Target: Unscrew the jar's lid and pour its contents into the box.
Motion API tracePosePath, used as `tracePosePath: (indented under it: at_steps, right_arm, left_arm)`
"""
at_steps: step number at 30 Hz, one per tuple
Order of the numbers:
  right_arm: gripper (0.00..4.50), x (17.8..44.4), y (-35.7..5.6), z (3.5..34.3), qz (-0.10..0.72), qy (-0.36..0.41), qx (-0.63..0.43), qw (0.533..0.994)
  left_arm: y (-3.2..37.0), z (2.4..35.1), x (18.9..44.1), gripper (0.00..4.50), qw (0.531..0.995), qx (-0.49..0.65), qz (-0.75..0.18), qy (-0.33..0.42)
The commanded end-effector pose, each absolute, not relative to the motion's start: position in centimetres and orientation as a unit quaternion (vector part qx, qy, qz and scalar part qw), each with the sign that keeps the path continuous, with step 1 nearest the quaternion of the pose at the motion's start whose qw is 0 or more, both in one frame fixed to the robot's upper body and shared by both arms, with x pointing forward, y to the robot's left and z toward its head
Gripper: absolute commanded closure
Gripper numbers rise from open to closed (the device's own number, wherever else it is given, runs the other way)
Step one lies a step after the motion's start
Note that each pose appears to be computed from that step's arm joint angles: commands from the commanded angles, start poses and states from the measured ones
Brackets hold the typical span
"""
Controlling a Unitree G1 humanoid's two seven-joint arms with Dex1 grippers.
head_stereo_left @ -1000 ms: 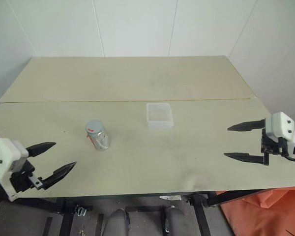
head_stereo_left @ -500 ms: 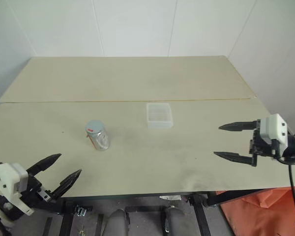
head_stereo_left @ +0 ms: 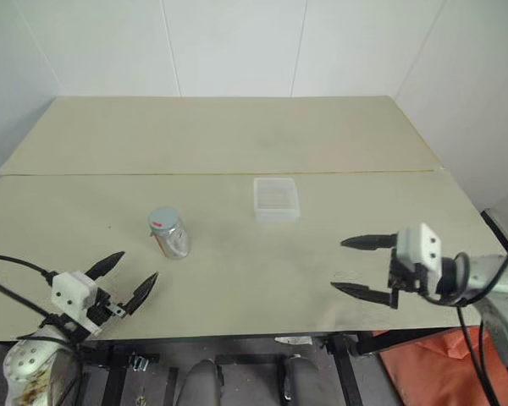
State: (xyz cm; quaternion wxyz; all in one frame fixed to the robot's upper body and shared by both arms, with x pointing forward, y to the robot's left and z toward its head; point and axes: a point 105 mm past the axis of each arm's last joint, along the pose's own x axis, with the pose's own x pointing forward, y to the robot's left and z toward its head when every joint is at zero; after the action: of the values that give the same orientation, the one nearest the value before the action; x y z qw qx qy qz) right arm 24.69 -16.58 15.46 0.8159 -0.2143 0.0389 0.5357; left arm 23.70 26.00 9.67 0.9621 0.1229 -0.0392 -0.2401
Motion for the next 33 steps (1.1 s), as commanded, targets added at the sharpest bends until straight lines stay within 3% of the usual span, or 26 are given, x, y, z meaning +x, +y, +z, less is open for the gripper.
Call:
tracePosePath:
  at_steps: [1, 20, 33]
  right_arm:
    - [0.0, 24.7, -16.2, 16.2, 0.518, 0.023, -0.22, 0.827]
    - [0.0, 23.5, -16.4, 15.8, 0.477, 0.023, -0.231, 0.848]
    - [0.0, 23.0, -15.8, 16.2, 0.464, 0.019, -0.223, 0.857]
  left_arm:
    - [26.0, 9.8, 24.2, 0.03, 0.953, 0.152, -0.256, -0.052]
    - [23.6, 11.7, 28.6, 0.03, 0.944, 0.114, -0.287, -0.117]
    - [22.2, 10.7, 32.1, 0.03, 0.954, 0.094, -0.271, -0.093]
